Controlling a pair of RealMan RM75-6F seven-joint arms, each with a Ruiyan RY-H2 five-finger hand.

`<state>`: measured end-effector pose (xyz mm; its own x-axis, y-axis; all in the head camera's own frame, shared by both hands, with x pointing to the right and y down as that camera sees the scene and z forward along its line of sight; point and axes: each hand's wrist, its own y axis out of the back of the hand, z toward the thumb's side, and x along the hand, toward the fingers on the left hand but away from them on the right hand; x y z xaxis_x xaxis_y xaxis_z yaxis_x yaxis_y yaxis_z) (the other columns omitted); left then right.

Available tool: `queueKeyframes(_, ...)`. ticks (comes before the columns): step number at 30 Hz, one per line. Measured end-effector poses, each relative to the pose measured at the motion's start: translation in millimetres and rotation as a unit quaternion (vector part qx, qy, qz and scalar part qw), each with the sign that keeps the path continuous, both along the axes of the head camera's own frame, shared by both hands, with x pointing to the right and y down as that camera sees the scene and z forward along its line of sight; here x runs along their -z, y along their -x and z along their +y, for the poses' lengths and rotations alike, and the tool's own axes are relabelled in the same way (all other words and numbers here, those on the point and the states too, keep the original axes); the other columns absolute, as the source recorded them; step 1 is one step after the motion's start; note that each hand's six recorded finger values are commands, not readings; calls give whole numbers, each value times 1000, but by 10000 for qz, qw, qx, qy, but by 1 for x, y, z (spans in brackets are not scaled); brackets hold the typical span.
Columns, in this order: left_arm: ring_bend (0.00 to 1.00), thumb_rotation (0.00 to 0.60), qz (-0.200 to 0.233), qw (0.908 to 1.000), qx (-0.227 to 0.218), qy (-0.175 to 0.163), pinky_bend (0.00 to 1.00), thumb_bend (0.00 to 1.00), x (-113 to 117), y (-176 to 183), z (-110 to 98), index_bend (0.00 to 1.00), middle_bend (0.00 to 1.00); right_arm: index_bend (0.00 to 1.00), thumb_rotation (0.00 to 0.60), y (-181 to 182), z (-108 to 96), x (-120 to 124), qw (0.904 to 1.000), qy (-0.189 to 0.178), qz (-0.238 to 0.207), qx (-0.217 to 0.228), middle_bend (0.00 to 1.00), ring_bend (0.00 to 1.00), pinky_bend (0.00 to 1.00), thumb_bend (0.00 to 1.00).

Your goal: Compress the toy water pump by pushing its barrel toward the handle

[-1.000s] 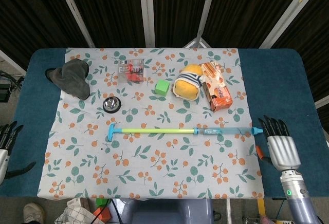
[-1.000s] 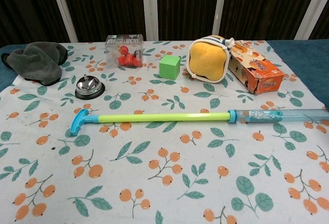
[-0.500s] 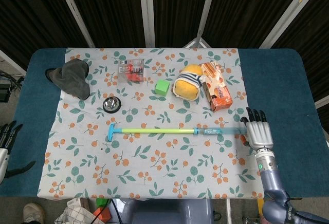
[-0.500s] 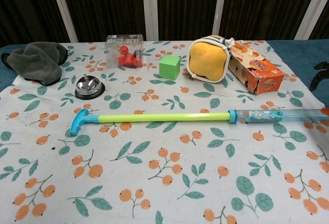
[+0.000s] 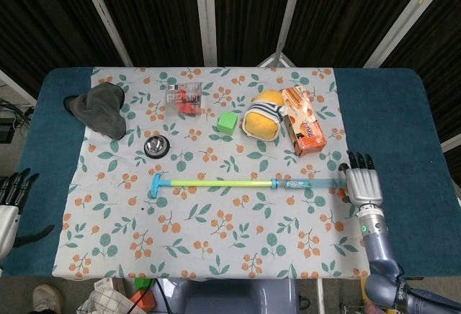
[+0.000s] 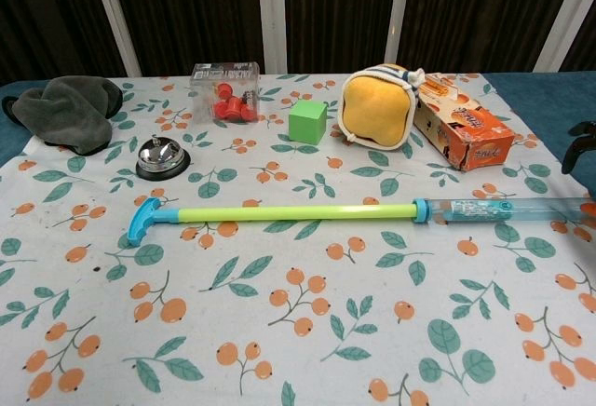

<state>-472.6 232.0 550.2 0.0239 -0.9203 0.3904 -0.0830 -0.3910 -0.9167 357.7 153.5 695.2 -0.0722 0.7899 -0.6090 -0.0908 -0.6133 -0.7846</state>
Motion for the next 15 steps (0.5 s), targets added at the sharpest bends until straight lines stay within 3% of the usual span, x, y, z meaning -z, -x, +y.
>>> queueKeyframes(15,0,600,-42,10000,45,-35,0,115,0,-3,2,0,0,381,600,-26,-4,-18,9986,283,418,-154,92,0,0,356)
